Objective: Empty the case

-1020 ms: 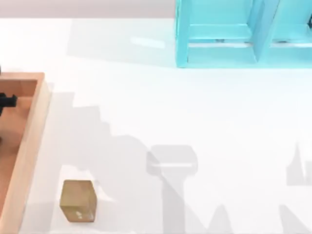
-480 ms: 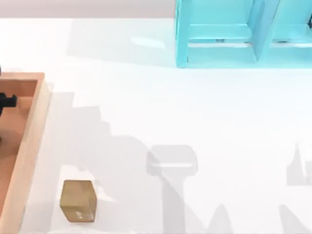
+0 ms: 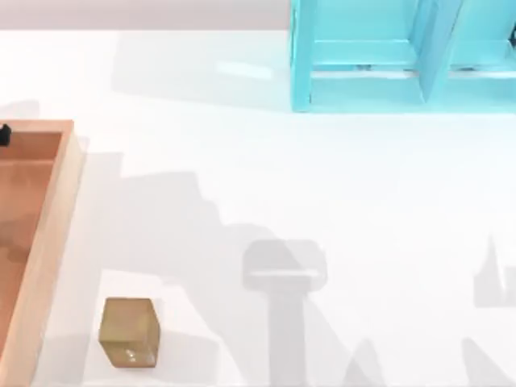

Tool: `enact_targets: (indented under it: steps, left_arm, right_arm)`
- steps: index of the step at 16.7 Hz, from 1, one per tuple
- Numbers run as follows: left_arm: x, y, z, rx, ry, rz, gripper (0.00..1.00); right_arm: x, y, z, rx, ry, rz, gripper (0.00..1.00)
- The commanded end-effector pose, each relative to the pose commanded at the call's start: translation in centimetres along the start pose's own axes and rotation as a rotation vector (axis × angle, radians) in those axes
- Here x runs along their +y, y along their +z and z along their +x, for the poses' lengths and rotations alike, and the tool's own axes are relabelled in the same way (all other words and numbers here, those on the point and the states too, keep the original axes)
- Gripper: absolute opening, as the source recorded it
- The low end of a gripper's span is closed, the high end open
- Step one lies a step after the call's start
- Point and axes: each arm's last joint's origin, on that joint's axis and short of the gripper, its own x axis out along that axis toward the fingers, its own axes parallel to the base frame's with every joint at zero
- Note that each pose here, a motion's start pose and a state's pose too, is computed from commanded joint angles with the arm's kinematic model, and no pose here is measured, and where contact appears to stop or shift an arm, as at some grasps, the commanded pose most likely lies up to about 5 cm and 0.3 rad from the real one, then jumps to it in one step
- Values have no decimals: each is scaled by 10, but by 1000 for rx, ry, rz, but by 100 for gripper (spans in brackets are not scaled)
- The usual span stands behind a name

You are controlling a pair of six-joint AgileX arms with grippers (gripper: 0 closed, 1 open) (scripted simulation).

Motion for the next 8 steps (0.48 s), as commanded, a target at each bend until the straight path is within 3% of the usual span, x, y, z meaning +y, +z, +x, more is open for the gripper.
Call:
enact_targets:
  steps: [8]
  left_arm:
    - [-6,0,-76,13,0,8,0]
  right_arm:
    - [0,0,0,0,0,0,100]
